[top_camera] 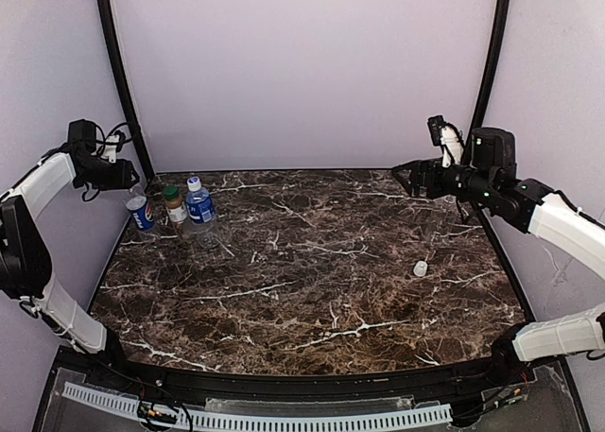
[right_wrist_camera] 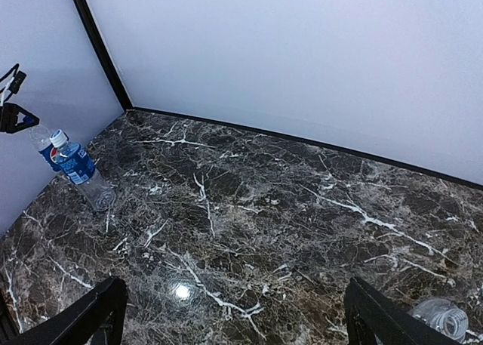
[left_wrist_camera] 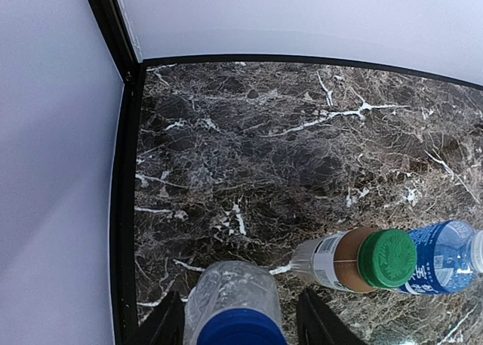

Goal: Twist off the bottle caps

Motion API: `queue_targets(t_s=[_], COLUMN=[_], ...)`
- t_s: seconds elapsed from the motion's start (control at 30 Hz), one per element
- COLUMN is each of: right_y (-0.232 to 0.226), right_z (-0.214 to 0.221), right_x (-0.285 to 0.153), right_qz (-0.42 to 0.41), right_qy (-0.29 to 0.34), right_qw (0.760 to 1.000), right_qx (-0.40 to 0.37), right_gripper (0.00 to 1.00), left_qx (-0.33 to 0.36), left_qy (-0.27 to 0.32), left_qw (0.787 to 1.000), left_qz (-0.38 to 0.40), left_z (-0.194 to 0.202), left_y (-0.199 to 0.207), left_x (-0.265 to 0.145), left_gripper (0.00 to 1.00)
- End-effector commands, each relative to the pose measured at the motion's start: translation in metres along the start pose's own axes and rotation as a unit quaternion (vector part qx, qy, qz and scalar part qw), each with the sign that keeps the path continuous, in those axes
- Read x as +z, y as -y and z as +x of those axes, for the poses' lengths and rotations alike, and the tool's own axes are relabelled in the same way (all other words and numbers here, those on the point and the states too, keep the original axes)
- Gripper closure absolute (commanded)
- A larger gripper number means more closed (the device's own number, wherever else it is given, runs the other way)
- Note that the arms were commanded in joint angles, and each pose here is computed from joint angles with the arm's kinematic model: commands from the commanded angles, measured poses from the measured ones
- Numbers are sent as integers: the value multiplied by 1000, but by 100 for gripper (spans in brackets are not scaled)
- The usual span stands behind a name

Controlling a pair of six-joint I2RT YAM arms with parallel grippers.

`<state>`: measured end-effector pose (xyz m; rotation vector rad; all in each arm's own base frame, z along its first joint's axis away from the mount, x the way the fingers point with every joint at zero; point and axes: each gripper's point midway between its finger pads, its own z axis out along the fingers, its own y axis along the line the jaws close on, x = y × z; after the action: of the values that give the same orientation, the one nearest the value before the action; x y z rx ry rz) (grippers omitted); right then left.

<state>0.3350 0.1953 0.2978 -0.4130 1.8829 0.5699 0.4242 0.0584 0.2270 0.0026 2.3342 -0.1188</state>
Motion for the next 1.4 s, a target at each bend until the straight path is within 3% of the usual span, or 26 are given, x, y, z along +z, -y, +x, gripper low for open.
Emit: queue_targets(t_s=[0.0,0.13,0.3,0.53,0.67,0.73,0.87,1.07,1.17,1.27,1.37], right_y=[-3,-2,-1,-20,-47,-66,-113,-179,-215,-263,-306], right_z=[2,1,-9,-17,-21,-23,-27,-35,-38,-33,-22], right_x=[4,4,-4,-11,-14,-15,-15,-10,-4,1,4], right_qz=[-2,1,11,-34,-89,-121,-178,-219,-242,-306,-374], right_qy=[-7,-6,7,11,19,27,48,82,101,125,143], right_qw=[1000,1000,1000,999,995,990,974,945,928,898,868], right_qx=[7,5,-2,-21,-43,-68,-130,-228,-263,-291,-293], right_gripper=[1,1,1,1,1,2,3,1,1,1,1], left_qx=[15,24,35,109,179,233,348,424,438,437,424], left_qy=[23,20,14,74,131,150,190,201,150,111,109], left_qw=[1000,999,999,989,973,960,915,833,786,762,754], left_qz=[-13,-12,-11,-62,-63,-41,81,293,409,465,490], left_z=[-4,-1,-1,-49,-86,-100,-115,-70,-19,9,9], left_y=[-3,-3,0,-3,21,54,156,268,307,326,336], left_x=[-7,-6,-14,-74,-127,-153,-217,-286,-299,-300,-305], left_gripper=[53,65,98,99,99,99,99,99,99,99,99])
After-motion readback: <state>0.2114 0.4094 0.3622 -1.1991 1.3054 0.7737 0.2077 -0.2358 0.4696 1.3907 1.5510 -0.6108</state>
